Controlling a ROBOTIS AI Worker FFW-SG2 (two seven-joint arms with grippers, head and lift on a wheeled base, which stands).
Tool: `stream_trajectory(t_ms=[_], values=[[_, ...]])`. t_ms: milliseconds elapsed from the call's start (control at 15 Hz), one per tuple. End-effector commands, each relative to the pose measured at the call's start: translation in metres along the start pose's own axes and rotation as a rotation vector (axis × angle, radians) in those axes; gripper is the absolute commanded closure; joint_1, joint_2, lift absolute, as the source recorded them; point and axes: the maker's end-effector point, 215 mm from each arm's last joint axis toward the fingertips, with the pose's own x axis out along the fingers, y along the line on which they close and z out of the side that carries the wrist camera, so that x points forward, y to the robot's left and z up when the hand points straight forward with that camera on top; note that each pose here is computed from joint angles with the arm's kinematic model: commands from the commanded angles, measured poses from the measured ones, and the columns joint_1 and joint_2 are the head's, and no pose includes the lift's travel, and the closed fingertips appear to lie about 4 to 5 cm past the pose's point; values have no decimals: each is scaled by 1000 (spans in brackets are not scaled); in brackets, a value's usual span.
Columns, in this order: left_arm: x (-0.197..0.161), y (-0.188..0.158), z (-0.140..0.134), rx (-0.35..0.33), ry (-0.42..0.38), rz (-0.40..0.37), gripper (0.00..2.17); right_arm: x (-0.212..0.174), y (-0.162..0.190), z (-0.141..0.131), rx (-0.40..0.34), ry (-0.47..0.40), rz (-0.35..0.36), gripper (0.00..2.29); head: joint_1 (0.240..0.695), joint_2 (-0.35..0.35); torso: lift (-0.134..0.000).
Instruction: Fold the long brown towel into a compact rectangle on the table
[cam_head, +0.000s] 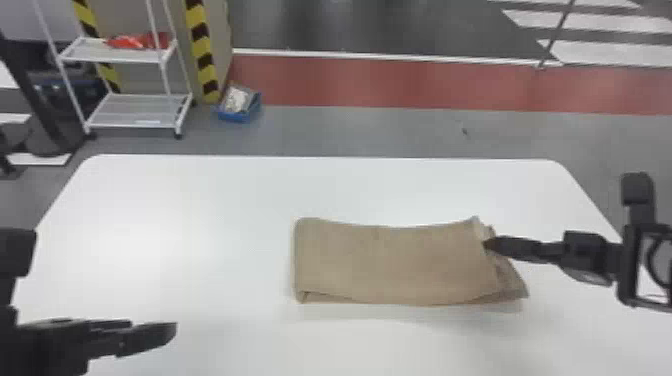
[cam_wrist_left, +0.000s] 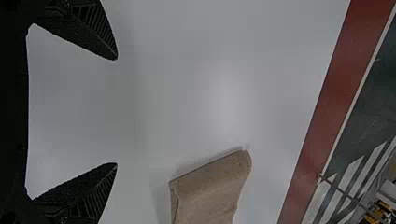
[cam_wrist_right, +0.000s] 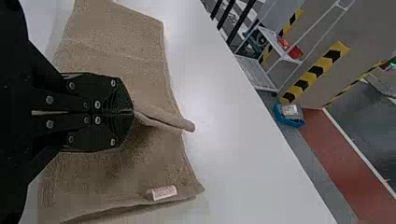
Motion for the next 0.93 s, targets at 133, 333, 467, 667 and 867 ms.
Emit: stream_trajectory(t_ms=[133, 333, 467, 667, 867], values=[[3, 2, -4, -11, 11, 1, 70, -35, -32, 19, 42, -56, -40, 1349, 695, -133, -124], [4, -1, -4, -3, 14, -1, 70, -17, -47, -5, 96, 9, -50, 1345, 695, -155, -124], [3, 3, -5, -5, 16, 6, 70, -19, -51, -7, 105, 7, -55, 1349, 695, -156, -124], [6, 0, -7, -4, 23, 0, 70, -26, -46, 2, 91, -19, -46, 1345, 695, -157, -124], [6, -1, -7, -2, 23, 1, 70, -53, -48, 27, 84, -94, -43, 1345, 695, -168, -124]])
